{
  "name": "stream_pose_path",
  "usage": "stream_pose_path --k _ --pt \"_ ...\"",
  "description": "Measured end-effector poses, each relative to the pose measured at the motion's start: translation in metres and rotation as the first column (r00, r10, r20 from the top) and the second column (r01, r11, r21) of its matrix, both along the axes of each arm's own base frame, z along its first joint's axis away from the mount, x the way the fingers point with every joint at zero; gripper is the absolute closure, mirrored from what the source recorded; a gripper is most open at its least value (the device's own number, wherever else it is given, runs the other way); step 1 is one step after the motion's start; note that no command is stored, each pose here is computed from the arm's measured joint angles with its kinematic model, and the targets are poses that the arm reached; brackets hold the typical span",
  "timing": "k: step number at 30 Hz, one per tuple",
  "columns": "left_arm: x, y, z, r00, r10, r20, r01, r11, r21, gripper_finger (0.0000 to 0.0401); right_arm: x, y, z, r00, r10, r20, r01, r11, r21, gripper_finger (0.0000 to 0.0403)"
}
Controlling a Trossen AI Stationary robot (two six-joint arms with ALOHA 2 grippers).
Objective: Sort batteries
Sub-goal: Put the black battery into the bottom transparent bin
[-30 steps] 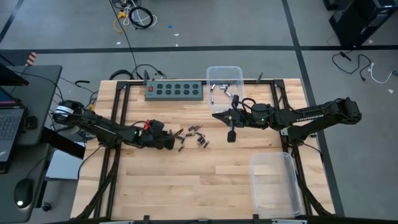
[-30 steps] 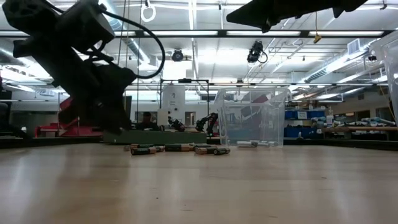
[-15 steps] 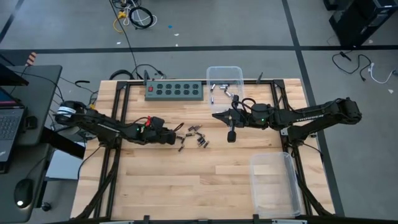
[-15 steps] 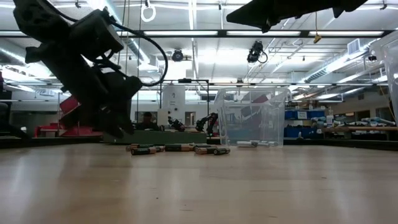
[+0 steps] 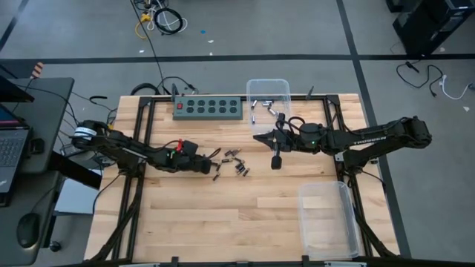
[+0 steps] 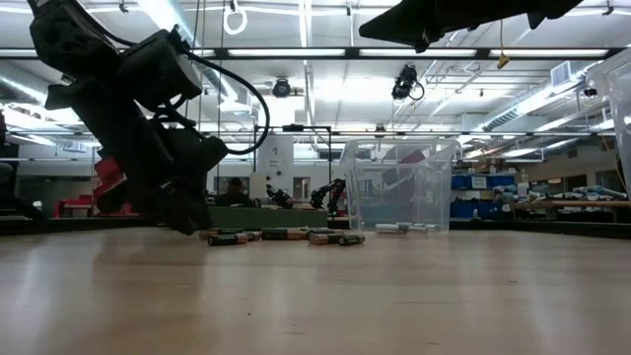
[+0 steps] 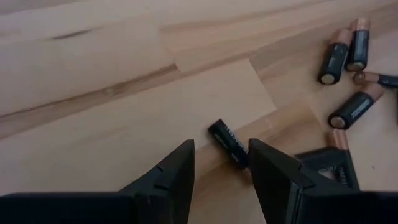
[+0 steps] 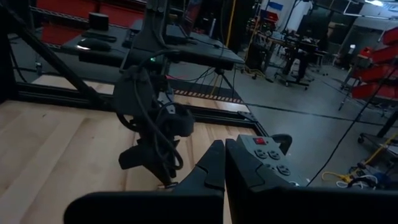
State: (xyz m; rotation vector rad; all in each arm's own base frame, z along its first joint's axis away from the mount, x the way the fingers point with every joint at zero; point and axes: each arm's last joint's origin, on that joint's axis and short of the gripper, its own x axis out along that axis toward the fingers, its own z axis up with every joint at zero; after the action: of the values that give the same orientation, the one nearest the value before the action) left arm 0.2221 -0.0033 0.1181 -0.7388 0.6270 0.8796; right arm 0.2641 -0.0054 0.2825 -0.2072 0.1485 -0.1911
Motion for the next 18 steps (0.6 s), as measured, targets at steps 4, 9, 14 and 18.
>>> stream_pose_path --k 4,9,14,18 --pt "-0.0027 0.0001 -0.0025 0.998 -0.011 -0.054 0.012 1.0 0.008 0.0249 0.0 -0.0016 0.0 1.0 -0.006 0.0 0.006 1.0 0.0 0.0403" --pt "-0.0061 0.0006 -0.004 0.993 -0.031 -0.111 0.035 0.999 0.036 0.0249 -0.0001 -0.0037 0.0 1.0 -0.015 0.002 0.015 1.0 0.005 0.0403" --pt "-0.0065 -0.0006 -0.0045 0.955 -0.197 -0.223 0.223 0.97 0.099 0.0249 -0.0001 -0.0037 0.0 1.0 -0.015 0.002 0.015 1.0 0.007 0.0403" --pt "-0.007 -0.0039 -0.0046 0.886 -0.325 -0.332 0.393 0.905 0.161 0.0249 -0.0001 -0.0037 0.0001 1.0 -0.015 0.002 0.015 1.0 0.007 0.0402"
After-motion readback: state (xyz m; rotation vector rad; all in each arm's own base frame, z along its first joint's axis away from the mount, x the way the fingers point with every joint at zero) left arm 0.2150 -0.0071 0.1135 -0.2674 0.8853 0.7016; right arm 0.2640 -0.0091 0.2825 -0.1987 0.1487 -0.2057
